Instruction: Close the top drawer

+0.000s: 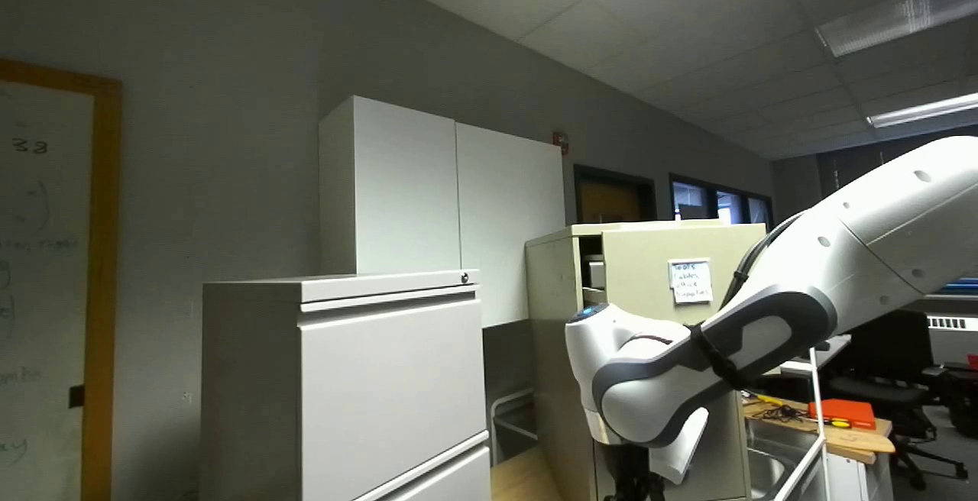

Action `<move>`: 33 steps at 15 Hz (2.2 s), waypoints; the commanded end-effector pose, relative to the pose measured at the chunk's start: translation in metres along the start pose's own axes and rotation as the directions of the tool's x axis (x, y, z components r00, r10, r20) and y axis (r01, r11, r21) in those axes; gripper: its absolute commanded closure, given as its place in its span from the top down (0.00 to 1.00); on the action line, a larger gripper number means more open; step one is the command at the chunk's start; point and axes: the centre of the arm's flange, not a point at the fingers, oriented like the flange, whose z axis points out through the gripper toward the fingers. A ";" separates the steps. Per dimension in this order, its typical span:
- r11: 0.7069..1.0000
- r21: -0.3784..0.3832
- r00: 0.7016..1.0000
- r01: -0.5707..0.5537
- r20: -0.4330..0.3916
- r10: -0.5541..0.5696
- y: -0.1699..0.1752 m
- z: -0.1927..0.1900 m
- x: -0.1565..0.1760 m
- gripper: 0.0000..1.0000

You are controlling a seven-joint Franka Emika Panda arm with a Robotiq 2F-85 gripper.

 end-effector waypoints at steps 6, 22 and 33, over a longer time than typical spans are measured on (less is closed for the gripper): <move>0.999 -0.025 1.000 -0.030 -0.003 0.030 0.000 -0.005 0.000 1.00; 0.841 -0.508 0.923 -0.187 -0.384 -0.027 -0.025 -0.089 -0.012 0.13; 0.650 -0.565 0.761 -0.508 -0.648 0.032 0.024 -0.140 -0.033 0.00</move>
